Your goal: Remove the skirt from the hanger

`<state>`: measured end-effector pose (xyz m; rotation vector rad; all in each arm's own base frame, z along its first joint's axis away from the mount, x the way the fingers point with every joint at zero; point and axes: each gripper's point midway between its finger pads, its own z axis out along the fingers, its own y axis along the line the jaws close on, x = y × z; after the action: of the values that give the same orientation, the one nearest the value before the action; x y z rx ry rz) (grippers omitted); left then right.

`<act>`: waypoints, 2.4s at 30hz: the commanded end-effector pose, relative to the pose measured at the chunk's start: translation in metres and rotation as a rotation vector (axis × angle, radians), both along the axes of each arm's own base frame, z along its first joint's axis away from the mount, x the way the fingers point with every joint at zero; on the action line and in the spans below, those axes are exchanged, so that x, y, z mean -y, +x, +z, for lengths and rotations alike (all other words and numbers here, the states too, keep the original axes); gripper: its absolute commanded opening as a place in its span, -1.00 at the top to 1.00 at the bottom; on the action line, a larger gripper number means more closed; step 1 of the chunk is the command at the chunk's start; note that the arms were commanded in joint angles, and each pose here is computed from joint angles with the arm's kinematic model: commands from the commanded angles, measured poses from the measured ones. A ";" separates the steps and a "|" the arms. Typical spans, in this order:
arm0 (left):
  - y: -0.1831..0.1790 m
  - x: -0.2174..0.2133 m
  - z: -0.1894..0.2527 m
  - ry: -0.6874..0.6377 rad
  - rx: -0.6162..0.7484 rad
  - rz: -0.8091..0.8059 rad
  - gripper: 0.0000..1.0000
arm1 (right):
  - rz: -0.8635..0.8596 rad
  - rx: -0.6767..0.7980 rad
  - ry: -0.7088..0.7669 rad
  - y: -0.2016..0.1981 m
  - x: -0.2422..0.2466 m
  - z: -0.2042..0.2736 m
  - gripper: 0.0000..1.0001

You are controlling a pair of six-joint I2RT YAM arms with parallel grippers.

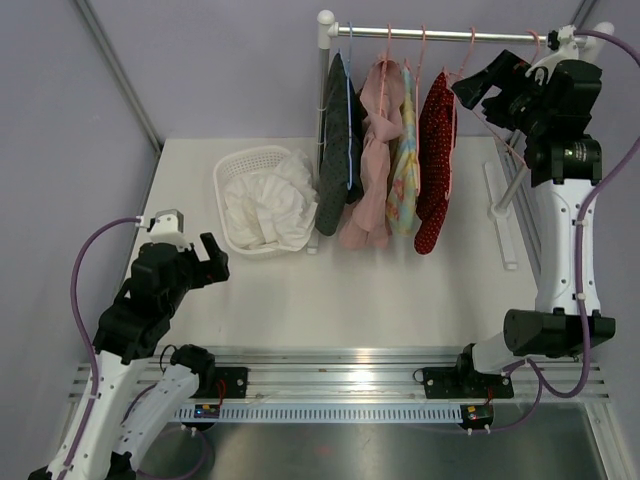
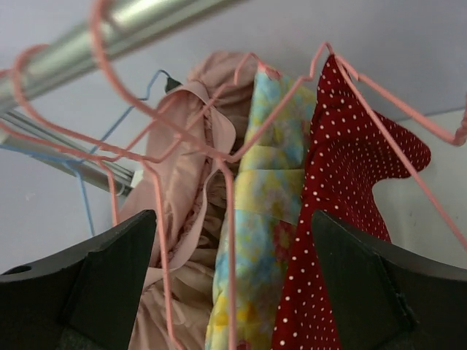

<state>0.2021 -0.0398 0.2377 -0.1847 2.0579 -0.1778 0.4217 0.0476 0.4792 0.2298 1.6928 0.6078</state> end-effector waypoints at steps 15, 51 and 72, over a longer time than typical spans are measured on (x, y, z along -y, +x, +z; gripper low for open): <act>0.007 -0.006 0.010 -0.015 0.054 0.035 -0.98 | 0.089 -0.044 0.012 0.016 -0.026 -0.035 0.69; -0.024 0.275 0.164 -0.310 0.413 -0.889 -0.98 | 0.174 0.129 0.134 -0.211 -0.049 0.043 1.00; -0.110 0.448 0.142 -0.306 0.451 -1.184 -0.96 | 0.182 0.099 0.181 -0.272 -0.054 0.036 1.00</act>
<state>0.0951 -0.4780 0.3363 0.9066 1.5548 -1.0970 0.1500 0.0979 0.5021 0.2073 1.6168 0.8769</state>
